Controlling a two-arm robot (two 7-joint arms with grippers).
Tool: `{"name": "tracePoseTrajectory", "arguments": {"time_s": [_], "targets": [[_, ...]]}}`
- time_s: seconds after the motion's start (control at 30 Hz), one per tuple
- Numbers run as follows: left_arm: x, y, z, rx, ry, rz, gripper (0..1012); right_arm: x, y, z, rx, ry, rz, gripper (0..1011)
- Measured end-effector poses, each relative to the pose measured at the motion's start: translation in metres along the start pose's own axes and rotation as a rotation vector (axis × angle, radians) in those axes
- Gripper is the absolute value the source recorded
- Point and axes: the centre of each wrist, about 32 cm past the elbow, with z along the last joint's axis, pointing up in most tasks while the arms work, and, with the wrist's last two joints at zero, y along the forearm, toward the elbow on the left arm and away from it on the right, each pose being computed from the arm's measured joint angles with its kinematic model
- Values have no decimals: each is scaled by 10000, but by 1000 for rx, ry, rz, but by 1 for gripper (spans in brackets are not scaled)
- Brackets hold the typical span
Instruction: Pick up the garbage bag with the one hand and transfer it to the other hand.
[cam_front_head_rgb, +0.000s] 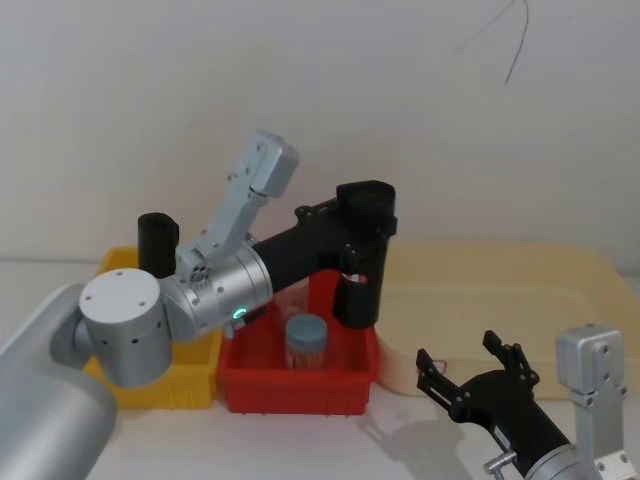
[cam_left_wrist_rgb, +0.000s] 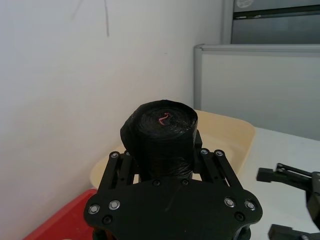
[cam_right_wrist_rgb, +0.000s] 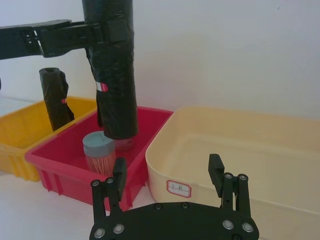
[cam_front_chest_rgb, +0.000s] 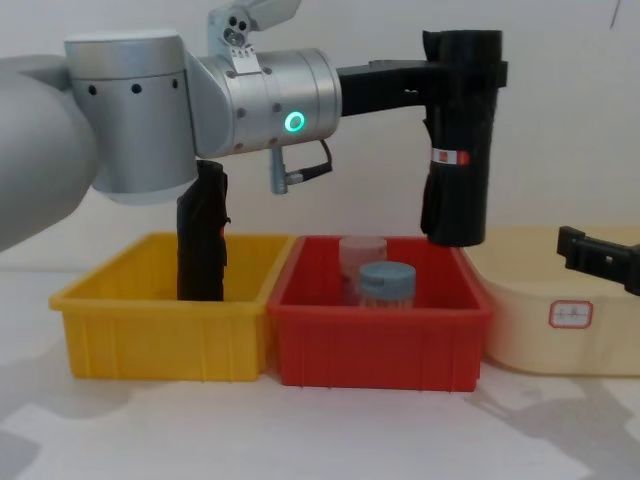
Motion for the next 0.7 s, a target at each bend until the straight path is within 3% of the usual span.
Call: {"name": "tracePoseTrajectory", "arguments": {"time_s": [0.37,0.7], "targets": [[-108,-72,-38,7,28,-48,513,0,0,0,0,0,0,1004],[-154,-95,-52,10,38,-66,513,0,0,0,0,0,0,1004]]}}
